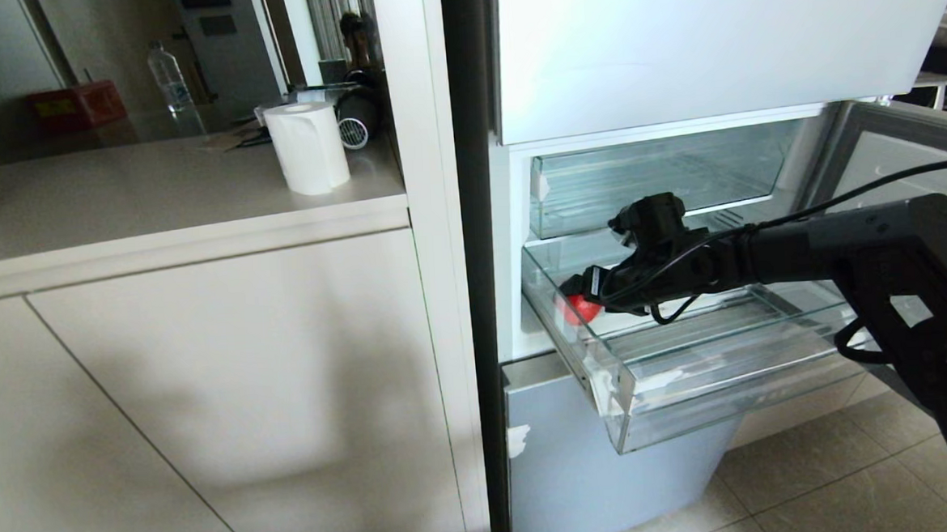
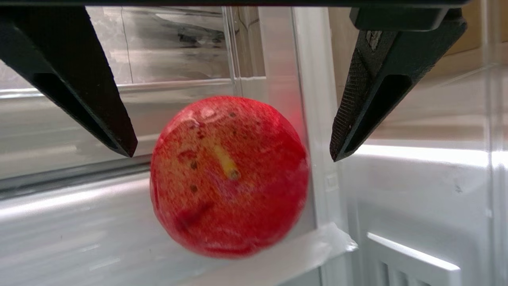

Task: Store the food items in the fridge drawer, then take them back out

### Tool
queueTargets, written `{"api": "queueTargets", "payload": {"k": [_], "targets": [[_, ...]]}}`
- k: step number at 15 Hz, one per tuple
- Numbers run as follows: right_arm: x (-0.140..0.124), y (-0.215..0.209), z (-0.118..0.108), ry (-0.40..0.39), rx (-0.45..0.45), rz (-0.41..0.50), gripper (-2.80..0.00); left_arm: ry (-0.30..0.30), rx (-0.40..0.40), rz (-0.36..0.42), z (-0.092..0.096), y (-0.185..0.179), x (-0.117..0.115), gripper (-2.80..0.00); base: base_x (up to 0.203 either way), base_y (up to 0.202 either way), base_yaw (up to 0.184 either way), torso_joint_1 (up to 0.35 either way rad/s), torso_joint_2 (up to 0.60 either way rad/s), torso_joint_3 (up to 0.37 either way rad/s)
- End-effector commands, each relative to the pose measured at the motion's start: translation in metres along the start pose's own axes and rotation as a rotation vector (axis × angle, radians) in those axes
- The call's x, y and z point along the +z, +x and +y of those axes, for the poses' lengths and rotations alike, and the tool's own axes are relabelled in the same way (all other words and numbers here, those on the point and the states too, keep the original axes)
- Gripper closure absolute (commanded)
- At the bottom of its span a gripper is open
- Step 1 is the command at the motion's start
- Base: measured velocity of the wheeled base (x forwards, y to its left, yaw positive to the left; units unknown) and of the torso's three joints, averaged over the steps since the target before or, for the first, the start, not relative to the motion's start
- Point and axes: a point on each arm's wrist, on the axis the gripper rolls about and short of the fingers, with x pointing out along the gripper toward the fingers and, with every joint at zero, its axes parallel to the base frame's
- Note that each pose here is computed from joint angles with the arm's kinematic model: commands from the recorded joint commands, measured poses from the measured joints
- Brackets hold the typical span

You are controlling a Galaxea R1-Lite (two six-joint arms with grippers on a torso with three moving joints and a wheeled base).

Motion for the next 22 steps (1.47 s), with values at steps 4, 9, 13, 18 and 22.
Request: {"api": "queueTargets", "payload": {"k": [4,9,13,18,22], "targets": [[-0.004,0.005,-0.002,0.002,-0.005,0.014,-2.80,0.000,0.000,0.001,0.000,0.000,0.000,0.00,0.000,0.000,0.000,0.000,0.00,0.000],[-0.009,0.011,-0.004,0.005,-0.016,0.027,-2.80,0.000,0.000,0.001,0.000,0.000,0.000,0.00,0.000,0.000,0.000,0.000,0.00,0.000],[-0.011,0.015,-0.002,-0.002,-0.043,0.012,0.00,0.000,0.001,0.001,0.000,0.000,0.000,0.00,0.000,0.000,0.000,0.000,0.00,0.000],[-0.006,0.007,0.003,-0.004,-0.032,-0.009,0.00,0.000,0.000,0.001,0.000,0.000,0.000,0.00,0.000,0.000,0.000,0.000,0.00,0.000],[-0.004,-0.009,0.007,-0.002,-0.033,-0.012,0.00,0.000,0.000,0.001,0.000,0.000,0.000,0.00,0.000,0.000,0.000,0.000,0.00,0.000]]}}
